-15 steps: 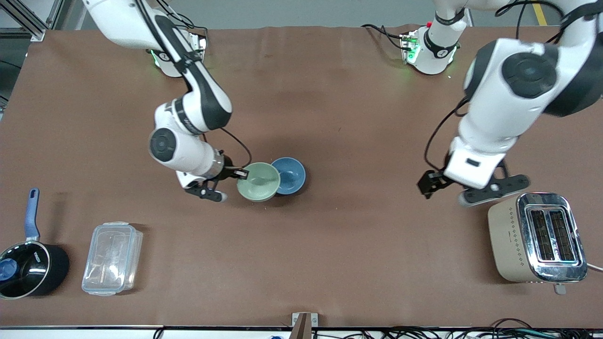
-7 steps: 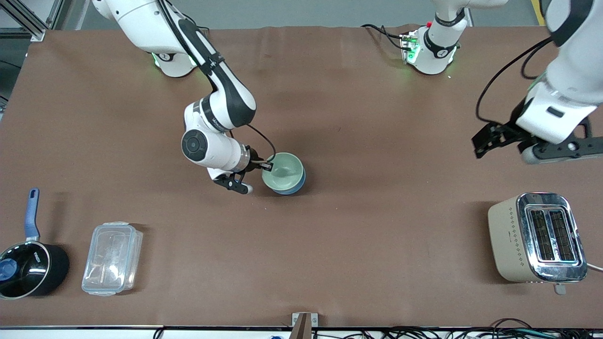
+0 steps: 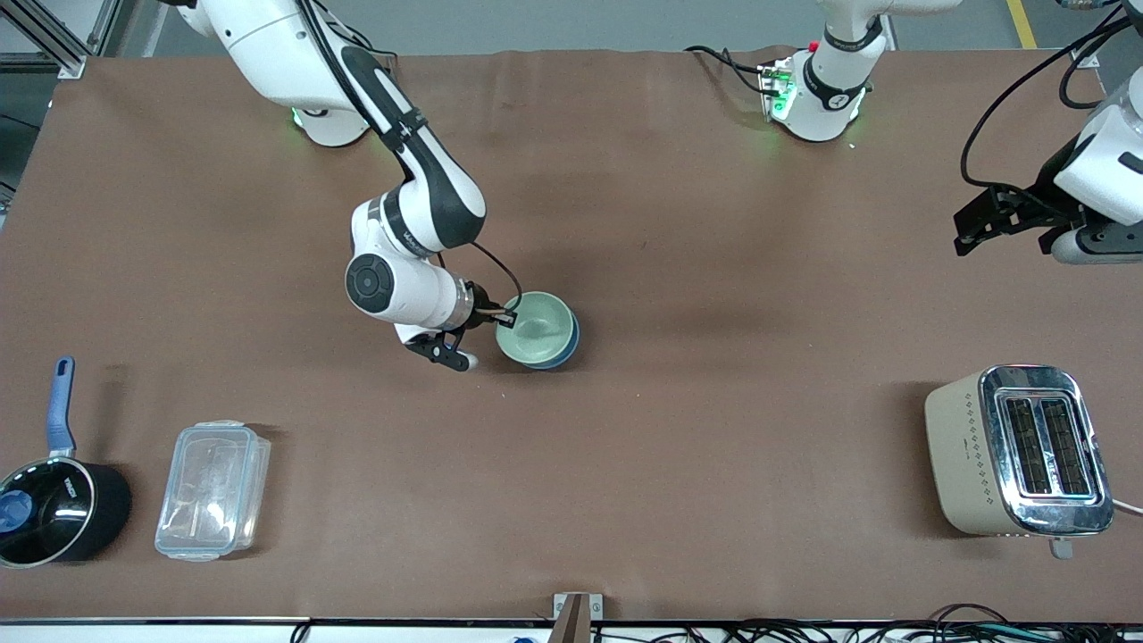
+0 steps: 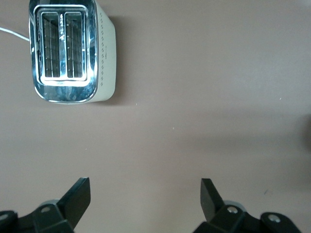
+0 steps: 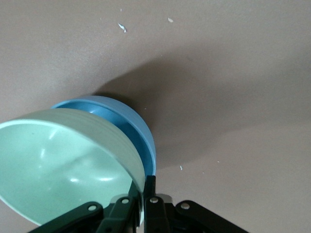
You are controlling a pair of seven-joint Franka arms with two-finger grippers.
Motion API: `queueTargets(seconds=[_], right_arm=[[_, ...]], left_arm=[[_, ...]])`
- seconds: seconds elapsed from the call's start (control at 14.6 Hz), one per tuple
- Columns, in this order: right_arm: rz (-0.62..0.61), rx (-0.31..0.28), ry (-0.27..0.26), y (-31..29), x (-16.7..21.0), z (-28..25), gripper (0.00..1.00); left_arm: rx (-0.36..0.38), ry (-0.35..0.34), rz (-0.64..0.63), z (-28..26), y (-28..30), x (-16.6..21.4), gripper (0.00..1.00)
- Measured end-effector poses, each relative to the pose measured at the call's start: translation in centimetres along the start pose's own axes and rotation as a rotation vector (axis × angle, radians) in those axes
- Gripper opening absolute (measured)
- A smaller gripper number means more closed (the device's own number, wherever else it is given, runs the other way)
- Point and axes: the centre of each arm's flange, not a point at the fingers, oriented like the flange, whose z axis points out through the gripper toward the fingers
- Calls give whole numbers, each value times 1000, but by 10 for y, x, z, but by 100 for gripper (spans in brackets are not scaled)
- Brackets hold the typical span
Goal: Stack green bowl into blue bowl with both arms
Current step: 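Lower the green bowl into the blue bowl with the right gripper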
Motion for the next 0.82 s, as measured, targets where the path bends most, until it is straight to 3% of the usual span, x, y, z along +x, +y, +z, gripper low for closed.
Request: queueTargets(seconds=[0.34,0.41,0.82], right_arm=[[24,14,-24,-1,2,11,5],[25,14,-25,-1,3,12,11],[30,17,-27,-1,4,13,19]], left_arm=[[0,1,1,-3,-2,-3,100],[0,1,1,-3,-2,-3,100],[0,-1,5,-2,0,-3,100]])
